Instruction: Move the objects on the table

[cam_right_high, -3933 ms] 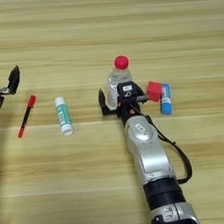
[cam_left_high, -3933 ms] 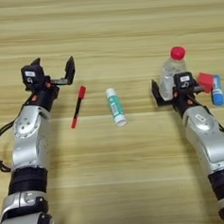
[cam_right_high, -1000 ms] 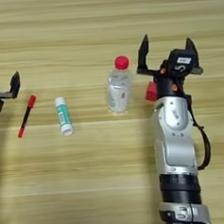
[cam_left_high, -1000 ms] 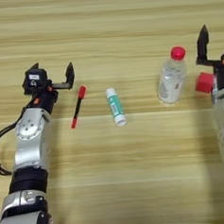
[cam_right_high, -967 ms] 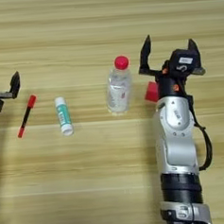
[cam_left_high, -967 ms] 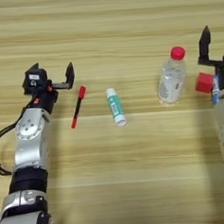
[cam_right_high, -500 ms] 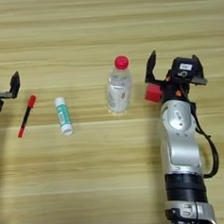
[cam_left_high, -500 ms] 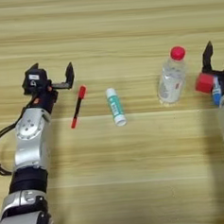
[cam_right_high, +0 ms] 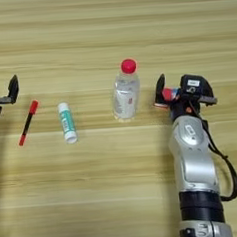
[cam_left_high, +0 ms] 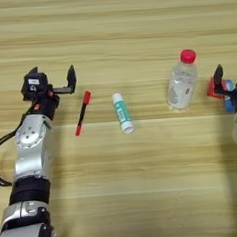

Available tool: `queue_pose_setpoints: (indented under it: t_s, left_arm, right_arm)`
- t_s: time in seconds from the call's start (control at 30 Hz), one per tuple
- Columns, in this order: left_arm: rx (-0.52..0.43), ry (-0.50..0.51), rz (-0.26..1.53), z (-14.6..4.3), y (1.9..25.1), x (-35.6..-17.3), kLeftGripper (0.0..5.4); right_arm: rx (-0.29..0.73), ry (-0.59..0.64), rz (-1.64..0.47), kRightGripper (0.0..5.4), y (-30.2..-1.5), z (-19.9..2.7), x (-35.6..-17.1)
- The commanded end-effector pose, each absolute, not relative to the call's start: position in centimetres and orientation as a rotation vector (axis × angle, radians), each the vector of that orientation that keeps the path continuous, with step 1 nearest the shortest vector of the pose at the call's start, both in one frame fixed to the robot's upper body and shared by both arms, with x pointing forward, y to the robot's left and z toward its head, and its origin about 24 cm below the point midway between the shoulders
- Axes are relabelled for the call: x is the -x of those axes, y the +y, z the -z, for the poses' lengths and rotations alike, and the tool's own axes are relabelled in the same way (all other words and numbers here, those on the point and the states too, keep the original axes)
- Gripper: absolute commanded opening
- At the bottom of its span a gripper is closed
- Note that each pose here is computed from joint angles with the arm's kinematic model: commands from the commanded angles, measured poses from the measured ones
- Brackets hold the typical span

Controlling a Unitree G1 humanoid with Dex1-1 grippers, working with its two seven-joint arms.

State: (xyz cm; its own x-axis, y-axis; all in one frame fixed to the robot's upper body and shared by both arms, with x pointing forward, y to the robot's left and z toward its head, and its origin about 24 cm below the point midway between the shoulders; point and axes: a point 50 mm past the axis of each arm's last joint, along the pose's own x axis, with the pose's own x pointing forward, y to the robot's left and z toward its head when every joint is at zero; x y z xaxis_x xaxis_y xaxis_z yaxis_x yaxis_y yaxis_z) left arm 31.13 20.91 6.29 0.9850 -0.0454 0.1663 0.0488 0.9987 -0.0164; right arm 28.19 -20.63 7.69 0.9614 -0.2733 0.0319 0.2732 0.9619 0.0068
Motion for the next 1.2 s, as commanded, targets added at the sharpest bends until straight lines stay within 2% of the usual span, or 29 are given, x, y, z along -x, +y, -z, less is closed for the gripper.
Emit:
queue_pose_setpoints:
  t_s: [0.03, 0.53, 1.2]
  left_arm:
    - [0.005, -0.182, 0.044, -6.8, 21.1, -31.4, 5.40]
    - [0.005, -0.181, 0.047, -6.8, 21.1, -31.5, 5.40]
    - [0.006, -0.180, 0.048, -6.8, 21.1, -31.5, 5.40]
  right_arm:
    - [-0.014, 0.030, 0.271, 5.38, -20.7, -7.0, -27.8]
    - [-0.037, 0.193, 0.264, 5.38, -21.0, -4.7, -27.9]
    - [-0.040, 0.296, 0.262, 5.38, -21.1, -3.2, -28.2]
